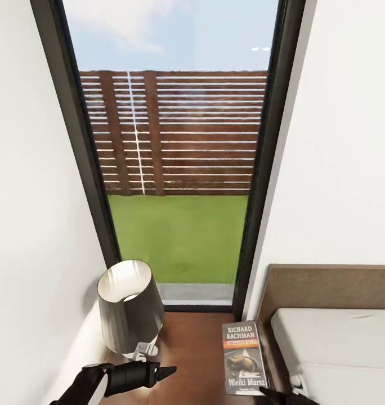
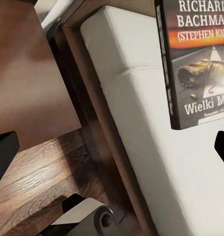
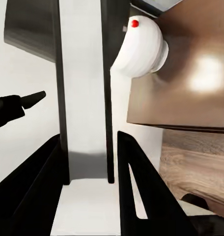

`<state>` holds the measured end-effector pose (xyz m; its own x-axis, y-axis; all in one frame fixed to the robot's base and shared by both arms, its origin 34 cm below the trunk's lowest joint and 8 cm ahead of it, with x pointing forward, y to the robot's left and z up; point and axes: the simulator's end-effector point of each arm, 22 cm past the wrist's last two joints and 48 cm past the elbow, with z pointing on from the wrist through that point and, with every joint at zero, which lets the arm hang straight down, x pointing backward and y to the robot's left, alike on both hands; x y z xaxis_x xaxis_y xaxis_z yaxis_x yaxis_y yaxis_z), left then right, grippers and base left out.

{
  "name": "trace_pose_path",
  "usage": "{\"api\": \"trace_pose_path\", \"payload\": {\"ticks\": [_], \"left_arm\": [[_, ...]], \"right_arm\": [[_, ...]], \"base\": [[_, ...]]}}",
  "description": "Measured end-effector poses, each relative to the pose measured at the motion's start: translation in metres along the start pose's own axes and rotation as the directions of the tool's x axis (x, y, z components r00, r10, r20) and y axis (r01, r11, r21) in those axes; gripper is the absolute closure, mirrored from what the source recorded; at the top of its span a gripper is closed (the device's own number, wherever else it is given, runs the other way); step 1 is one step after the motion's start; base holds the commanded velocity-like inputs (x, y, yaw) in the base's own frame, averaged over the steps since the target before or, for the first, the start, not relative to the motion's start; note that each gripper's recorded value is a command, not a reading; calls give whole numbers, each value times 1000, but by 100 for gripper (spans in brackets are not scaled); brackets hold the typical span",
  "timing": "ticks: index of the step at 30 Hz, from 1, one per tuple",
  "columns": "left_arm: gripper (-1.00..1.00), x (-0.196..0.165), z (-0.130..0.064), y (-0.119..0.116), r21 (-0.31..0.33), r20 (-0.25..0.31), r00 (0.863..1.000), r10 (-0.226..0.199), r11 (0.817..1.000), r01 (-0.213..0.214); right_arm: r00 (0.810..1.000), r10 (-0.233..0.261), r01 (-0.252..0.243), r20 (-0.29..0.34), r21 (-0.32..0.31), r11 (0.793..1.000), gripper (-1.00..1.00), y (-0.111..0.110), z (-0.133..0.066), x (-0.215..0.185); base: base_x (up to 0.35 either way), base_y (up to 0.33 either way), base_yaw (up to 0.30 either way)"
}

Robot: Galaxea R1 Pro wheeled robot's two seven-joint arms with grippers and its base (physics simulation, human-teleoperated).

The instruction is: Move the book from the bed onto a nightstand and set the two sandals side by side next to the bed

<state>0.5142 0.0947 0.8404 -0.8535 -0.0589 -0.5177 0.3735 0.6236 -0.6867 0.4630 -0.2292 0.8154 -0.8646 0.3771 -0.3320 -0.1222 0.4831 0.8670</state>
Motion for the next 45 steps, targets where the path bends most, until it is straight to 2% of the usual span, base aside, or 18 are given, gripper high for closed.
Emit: {"api": "trace_pose_path", "payload": {"ticks": [3, 4, 5, 6, 7, 9, 16, 18, 23, 24, 26, 36, 39, 42, 45], "left_arm": [[-100, 0, -1, 1, -2, 0, 1000, 0, 1000, 0], [-100, 0, -1, 2, -3, 0, 1000, 1, 1000, -1], [-100, 0, -2, 2, -4, 0, 1000, 1, 1000, -1], [-100, 0, -2, 3, -5, 0, 1000, 1, 1000, -1], [-100, 0, -2, 3, -5, 1, 1000, 1, 1000, -1], [-100, -1, -3, 3, -6, 1, 1000, 2, 1000, -2], [-100, -1, -3, 4, -9, 3, 1000, 1, 1000, -1], [-100, -1, -3, 5, -9, 3, 1000, 1, 1000, -1], [-100, -1, -3, 4, -9, 3, 1000, 0, 1000, 0], [-100, -1, -3, 4, -9, 3, 1000, 0, 1000, 0], [-100, -1, -3, 4, -9, 5, 1000, 1, 1000, -1], [-100, -5, -2, 4, -10, 24, 1000, -5, 1000, 5], [-100, -5, -2, 4, -10, 25, 1000, -7, 1000, 7], [-100, -6, -1, 5, -10, 25, 1000, -7, 1000, 7], [-100, -6, 0, 7, -10, 25, 1000, -7, 1000, 7]], "right_arm": [[998, 52, -53, -28, -38, 998, 100, 15, 22, 14], [996, 84, -85, -33, -55, 995, 100, 22, 32, 18], [992, 116, -120, -54, -72, 990, 100, 30, 41, 26], [982, 168, -176, -81, -97, 980, 100, 44, 57, 36], [975, 193, -205, -112, -108, 973, 100, 52, 66, 45], [965, 234, -248, -117, -130, 960, 100, 64, 78, 47], [945, 294, -313, -145, -139, 939, 100, 74, 87, 49], [946, 288, -308, -146, -141, 941, 100, 75, 89, 45], [973, 189, -204, -129, -118, 972, 100, 84, 109, 8], [975, 191, -205, -116, -123, 971, 100, 86, 111, 1], [973, 185, -201, -139, -118, 972, 100, 90, 114, -1], [971, 192, -209, -142, -118, 971, 100, 93, 115, -4], [961, 223, -243, -162, -112, 964, 100, 93, 114, -1], [928, 304, -329, -214, -94, 939, 100, 93, 112, 9], [901, 356, -386, -245, -82, 919, 100, 94, 112, 14]], "base": [[0, 0, 0], [0, 0, 0], [0, 0, 0], [0, 0, 0], [0, 0, 0], [0, 0, 0], [0, 0, 0], [0, 0, 0], [0, 0, 0], [0, 0, 0], [0, 0, 0], [0, 0, 0], [0, 0, 0], [0, 0, 0], [0, 0, 0]]}}
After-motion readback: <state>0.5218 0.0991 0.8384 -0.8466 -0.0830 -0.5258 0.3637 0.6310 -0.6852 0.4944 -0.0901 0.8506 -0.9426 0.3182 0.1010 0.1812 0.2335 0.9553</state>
